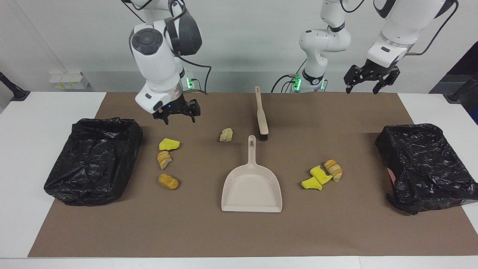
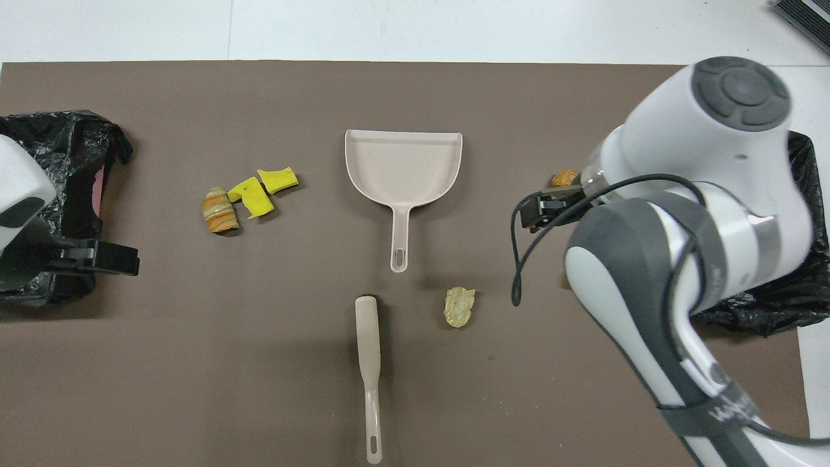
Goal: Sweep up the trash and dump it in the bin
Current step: 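Grasp the dustpan handle with the right gripper while the left gripper advances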
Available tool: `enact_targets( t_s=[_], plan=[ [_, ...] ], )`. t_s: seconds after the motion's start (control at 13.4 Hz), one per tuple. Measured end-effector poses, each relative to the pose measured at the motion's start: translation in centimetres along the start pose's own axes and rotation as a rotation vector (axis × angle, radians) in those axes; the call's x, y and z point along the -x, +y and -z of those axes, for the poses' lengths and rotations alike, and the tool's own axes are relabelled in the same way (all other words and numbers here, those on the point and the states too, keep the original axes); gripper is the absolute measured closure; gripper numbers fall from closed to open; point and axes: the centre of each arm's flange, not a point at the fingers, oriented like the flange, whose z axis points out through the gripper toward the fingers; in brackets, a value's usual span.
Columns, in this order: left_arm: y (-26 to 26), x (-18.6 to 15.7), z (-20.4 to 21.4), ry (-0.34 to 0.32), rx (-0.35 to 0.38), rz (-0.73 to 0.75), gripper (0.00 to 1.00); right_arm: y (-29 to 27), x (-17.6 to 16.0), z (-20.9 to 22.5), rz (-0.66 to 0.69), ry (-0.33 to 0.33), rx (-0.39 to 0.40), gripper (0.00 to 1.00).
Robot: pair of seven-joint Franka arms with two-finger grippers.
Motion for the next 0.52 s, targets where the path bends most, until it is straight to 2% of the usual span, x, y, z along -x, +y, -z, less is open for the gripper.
enact_targets(
  t_s=[0.3, 0.52],
  plan=[
    [4.9, 3.6, -4.9, -0.089, -0.016, -0.092, 0.0, -6.9, -3.0, -4.0, -0.082, 0.064, -0.059, 0.0],
    [7.0, 6.6, -8.1, -0.108, -0.018, -0.118, 0.0, -12.2, -4.3, -6.8, -0.114, 0.11, -0.103, 0.0]
  ],
)
